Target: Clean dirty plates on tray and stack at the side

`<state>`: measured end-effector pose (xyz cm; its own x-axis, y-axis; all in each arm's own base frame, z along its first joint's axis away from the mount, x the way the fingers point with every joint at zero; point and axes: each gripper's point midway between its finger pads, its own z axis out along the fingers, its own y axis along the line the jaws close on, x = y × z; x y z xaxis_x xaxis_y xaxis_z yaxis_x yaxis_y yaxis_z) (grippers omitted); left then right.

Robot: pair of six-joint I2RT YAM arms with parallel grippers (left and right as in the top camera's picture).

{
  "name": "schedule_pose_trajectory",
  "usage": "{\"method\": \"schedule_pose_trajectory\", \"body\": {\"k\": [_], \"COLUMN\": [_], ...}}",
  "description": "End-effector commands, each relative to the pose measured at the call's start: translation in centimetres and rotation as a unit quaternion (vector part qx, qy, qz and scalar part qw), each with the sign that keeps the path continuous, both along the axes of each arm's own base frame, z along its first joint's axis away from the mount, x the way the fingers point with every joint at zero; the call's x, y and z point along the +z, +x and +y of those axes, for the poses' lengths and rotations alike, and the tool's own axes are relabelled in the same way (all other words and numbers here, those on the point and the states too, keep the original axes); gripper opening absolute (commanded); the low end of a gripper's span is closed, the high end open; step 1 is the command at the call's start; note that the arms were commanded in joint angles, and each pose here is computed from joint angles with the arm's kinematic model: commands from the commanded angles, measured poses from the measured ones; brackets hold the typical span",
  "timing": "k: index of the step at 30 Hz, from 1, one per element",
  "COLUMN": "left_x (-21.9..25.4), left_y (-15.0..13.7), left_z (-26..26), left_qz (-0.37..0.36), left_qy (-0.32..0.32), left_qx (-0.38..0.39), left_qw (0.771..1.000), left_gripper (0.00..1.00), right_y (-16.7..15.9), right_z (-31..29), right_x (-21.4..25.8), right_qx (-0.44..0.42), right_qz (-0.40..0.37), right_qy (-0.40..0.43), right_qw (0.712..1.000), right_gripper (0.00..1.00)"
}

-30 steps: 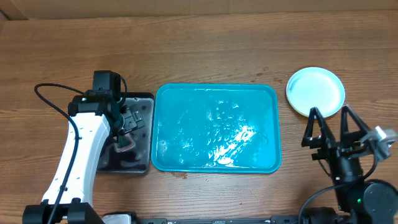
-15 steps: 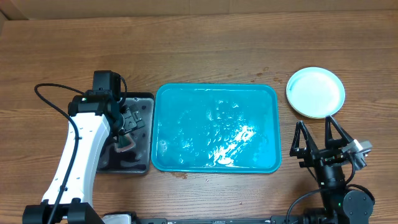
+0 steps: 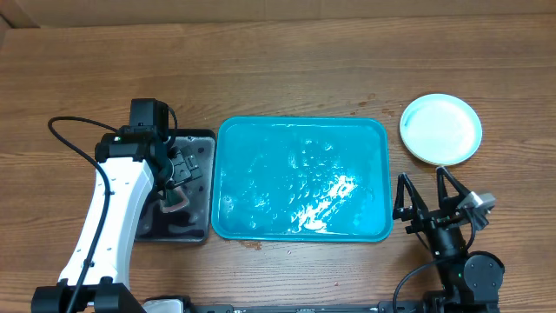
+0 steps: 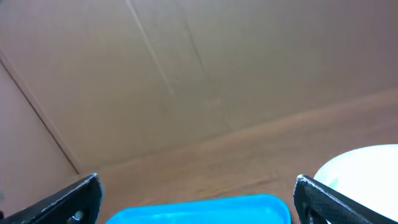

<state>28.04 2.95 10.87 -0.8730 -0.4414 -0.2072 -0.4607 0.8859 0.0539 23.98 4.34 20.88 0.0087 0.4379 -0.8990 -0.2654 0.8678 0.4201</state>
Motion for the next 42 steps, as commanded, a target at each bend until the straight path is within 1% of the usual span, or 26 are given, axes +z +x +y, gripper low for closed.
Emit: {"method": "schedule_pose_trajectory", "body": {"k": [1,4,8,16,39,42], "left_x": [0.4,0.4,0.4,0.4,0.4,0.4], "left_y": [0.1,0.1,0.1,0.1,0.1,0.1], "left_z": [0.0,-0.1,0.0,-0.1,0.0,-0.1], "left_qz": [-0.007,-0.007,-0.007,-0.007,-0.007,-0.007], "left_qy": [0.004,0.004,0.004,0.004,0.004,0.004], "left_qx": [0.001,0.000,0.001,0.000,0.001,0.000], "left_qw": [1.000,1.000,1.000,1.000,1.000,1.000], "left_gripper": [0.99,1.00,1.00,1.00,1.00,1.00], "right_y": [-0.1,-0.1,-0.2,-0.4,-0.4,-0.2], "right_z": [0.2,0.7,1.4,2.0,1.9,1.5], "right_x": [0.1,-1.2,-3.4,-3.4,-3.3,-3.3], "right_qx": [0.004,0.016,0.038,0.054,0.051,0.037], "right_qz": [-0.010,0.014,0.051,0.036,0.035,0.030], "right_qy": [-0.012,-0.020,-0.054,-0.096,-0.094,-0.117], "right_qw": [1.000,1.000,0.996,0.993,0.994,0.992], "right_gripper": [1.00,1.00,1.00,1.00,1.00,1.00]}}
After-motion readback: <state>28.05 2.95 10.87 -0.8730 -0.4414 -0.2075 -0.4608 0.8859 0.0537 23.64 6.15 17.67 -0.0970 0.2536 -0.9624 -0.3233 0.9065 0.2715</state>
